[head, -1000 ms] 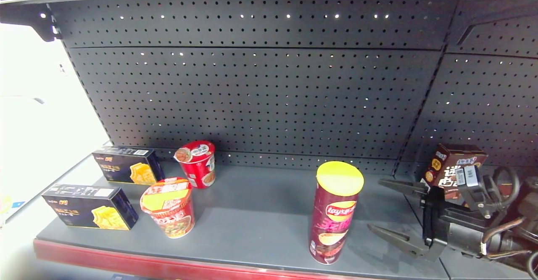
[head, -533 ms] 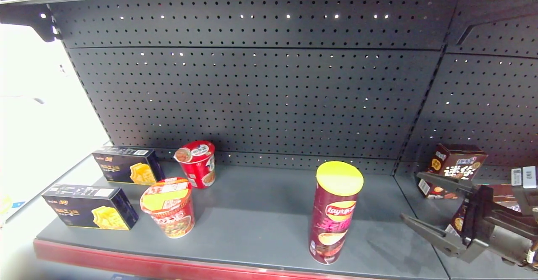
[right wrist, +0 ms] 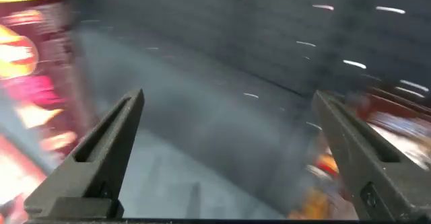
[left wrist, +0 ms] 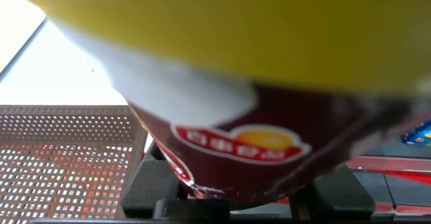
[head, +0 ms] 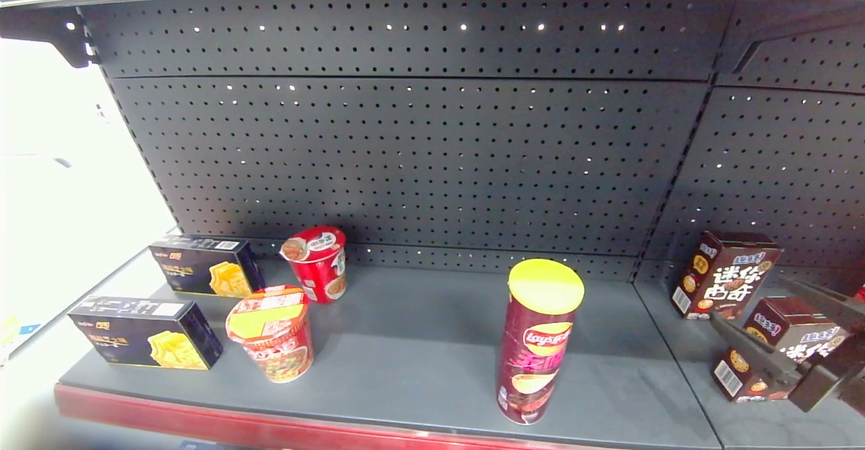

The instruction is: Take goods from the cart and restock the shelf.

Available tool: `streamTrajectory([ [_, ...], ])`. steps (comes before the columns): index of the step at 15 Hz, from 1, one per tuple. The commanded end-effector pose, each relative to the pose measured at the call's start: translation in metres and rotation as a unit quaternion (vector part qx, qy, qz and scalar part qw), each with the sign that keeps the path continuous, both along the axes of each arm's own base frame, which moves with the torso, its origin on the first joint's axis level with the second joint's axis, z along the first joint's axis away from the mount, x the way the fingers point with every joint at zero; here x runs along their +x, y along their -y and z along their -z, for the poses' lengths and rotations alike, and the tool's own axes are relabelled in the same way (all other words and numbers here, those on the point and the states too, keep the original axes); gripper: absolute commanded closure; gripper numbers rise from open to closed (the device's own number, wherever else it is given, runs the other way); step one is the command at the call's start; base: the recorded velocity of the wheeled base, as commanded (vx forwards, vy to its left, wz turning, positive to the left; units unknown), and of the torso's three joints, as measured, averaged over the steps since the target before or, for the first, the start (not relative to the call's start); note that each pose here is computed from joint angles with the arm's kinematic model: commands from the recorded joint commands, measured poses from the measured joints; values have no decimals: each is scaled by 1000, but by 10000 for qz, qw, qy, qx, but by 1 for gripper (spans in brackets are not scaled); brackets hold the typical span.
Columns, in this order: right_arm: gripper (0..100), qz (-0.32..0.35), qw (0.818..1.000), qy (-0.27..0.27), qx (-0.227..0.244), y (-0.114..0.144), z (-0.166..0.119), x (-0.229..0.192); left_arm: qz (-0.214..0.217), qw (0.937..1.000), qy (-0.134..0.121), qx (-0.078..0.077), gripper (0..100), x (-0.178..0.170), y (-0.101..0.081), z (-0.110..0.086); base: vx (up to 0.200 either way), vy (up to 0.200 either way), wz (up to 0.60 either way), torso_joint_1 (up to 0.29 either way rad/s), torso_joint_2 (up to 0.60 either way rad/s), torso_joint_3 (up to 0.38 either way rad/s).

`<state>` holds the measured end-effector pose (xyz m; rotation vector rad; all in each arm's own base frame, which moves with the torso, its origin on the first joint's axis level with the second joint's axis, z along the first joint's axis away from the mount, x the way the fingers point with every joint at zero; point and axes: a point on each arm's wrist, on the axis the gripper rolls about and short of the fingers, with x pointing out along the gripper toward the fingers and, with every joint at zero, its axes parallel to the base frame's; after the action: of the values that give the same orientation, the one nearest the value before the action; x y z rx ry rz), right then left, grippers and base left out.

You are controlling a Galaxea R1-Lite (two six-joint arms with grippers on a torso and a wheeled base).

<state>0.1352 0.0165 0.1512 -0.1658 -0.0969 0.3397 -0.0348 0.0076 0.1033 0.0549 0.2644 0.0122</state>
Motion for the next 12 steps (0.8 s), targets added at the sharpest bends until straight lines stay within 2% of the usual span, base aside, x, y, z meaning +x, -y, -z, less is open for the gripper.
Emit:
streamTrajectory([
  [1,0,318,9984,471,72,2,-18,-9,6,10000,13,-2,100,0,0,-1,0,0,0,0,0,0],
  [4,0,1018,9941,340,138,6,-26,-24,21,10000,28,-7,100,0,0,-1,0,0,0,0,0,0],
  [6,0,1680,9857,74,126,11,-27,-51,15,9999,158,-44,100,-2,0,-7,0,0,0,0,0,0],
  [7,0,1725,9849,49,136,13,-28,-66,2,9997,205,-102,100,-3,0,-10,0,0,0,0,0,0],
  [12,0,2313,9722,-119,333,19,-9,-130,1,9996,273,-118,100,-4,0,-14,0,0,0,0,0,0],
])
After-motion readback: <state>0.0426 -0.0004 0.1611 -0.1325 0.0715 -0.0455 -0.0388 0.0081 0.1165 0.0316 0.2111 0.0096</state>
